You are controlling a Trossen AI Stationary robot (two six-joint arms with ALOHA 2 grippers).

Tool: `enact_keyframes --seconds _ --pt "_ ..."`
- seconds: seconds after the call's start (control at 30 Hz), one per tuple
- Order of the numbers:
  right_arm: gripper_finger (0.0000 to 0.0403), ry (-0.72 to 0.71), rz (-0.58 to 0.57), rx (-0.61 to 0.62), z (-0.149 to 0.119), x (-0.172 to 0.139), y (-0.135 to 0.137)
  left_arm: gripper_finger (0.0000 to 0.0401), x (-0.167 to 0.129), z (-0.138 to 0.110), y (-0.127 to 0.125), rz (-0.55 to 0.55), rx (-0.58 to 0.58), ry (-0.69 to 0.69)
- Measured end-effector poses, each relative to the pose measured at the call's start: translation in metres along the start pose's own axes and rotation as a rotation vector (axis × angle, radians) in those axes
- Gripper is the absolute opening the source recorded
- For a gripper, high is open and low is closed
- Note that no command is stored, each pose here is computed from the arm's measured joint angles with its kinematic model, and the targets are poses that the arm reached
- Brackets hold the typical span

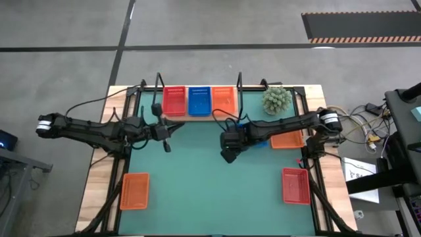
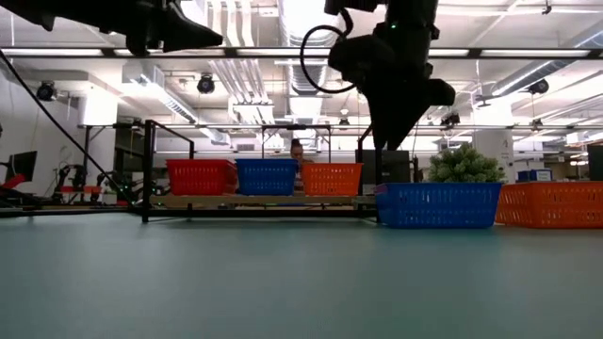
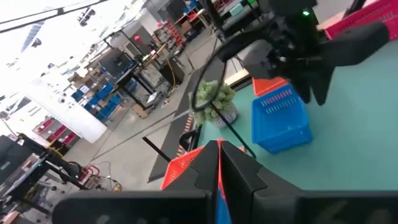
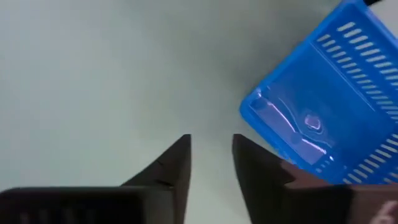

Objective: Stack baskets on shelf by color
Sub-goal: Stack the blue bin on top of the blue bin on the shelf

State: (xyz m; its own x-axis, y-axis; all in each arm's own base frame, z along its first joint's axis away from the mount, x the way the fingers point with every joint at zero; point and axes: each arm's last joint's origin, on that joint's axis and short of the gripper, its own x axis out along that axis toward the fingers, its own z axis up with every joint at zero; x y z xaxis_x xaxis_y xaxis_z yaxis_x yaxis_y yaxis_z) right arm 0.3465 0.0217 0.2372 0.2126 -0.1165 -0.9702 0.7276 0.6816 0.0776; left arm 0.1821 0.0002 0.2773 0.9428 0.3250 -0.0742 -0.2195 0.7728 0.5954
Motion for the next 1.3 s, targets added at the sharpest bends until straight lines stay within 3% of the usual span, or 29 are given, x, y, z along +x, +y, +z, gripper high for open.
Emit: enact_keyframes --seconds 0.27,0.6,0.8,1.03,1.13,1.3 --pt "0.018 -0.003 -0.111 0.049 0.013 0.011 -0.008 0.0 -0.01 -0.003 0.003 0.02 -0.008 -0.028" --pt "0.0177 0.011 -0.225 0.045 0.03 0.06 -0.015 0.0 -0.014 -0.005 0.003 0.028 -0.015 -0.042" --pt "0.0144 0.06 -0.241 0.036 0.029 0.077 -0.014 0.0 -0.013 -0.005 0.003 0.025 -0.014 -0.038" --pt "0.005 0.09 -0.19 0.066 0.026 0.071 -0.01 0.0 -0.013 -0.005 0.003 0.023 -0.013 -0.036" --pt "0.0016 0.132 -0.135 0.055 0.022 0.067 -0.003 0.0 -0.013 -0.005 0.003 0.024 -0.016 -0.04" --pt "0.0013 0.243 0.013 -0.053 0.013 0.057 0.014 0.0 -0.013 -0.004 0.003 0.017 -0.024 -0.058"
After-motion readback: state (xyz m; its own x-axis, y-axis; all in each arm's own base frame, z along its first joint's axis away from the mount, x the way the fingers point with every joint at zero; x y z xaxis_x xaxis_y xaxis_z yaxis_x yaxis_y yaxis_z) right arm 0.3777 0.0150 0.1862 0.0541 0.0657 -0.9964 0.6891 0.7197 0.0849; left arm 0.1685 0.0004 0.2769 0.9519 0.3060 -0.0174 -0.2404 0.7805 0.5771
